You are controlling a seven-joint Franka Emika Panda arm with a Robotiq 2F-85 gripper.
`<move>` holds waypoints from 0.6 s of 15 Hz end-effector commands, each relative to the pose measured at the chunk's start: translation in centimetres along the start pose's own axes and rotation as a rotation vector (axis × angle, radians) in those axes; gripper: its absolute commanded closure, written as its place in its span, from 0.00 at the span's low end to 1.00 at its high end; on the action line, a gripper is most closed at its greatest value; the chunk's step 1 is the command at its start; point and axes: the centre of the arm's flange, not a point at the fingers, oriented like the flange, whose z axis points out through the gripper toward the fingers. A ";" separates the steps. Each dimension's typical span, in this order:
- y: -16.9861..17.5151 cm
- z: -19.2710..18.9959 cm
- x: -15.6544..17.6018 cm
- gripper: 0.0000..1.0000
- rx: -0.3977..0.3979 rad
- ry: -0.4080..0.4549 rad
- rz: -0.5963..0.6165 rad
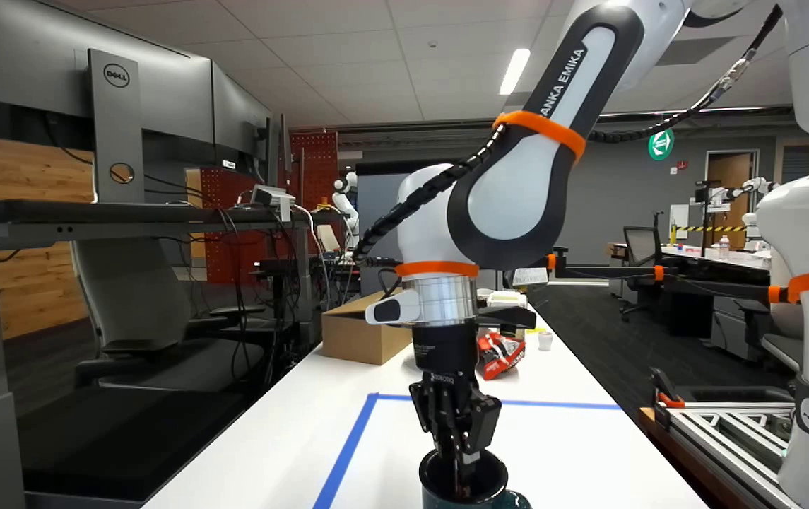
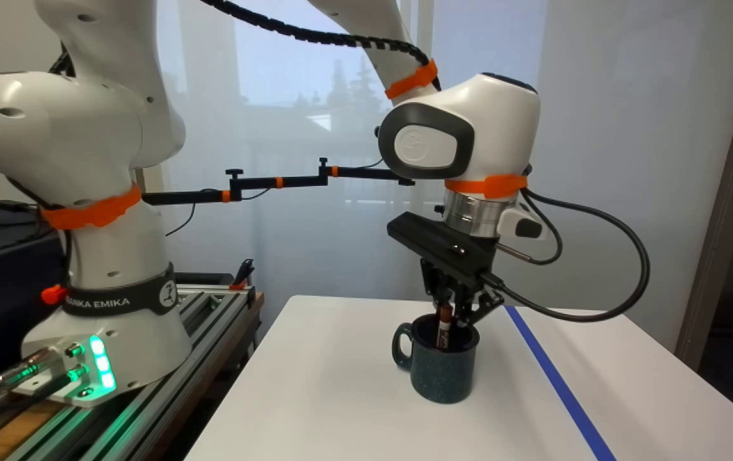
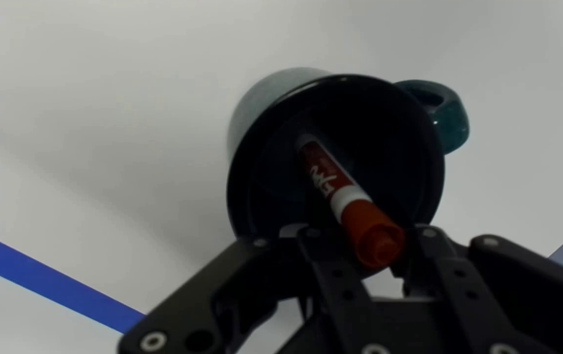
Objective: Remove the marker from the mug cup and place it on the table
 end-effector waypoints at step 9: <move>-1.0 -1.9 0.0 0.95 -0.032 0.008 0.047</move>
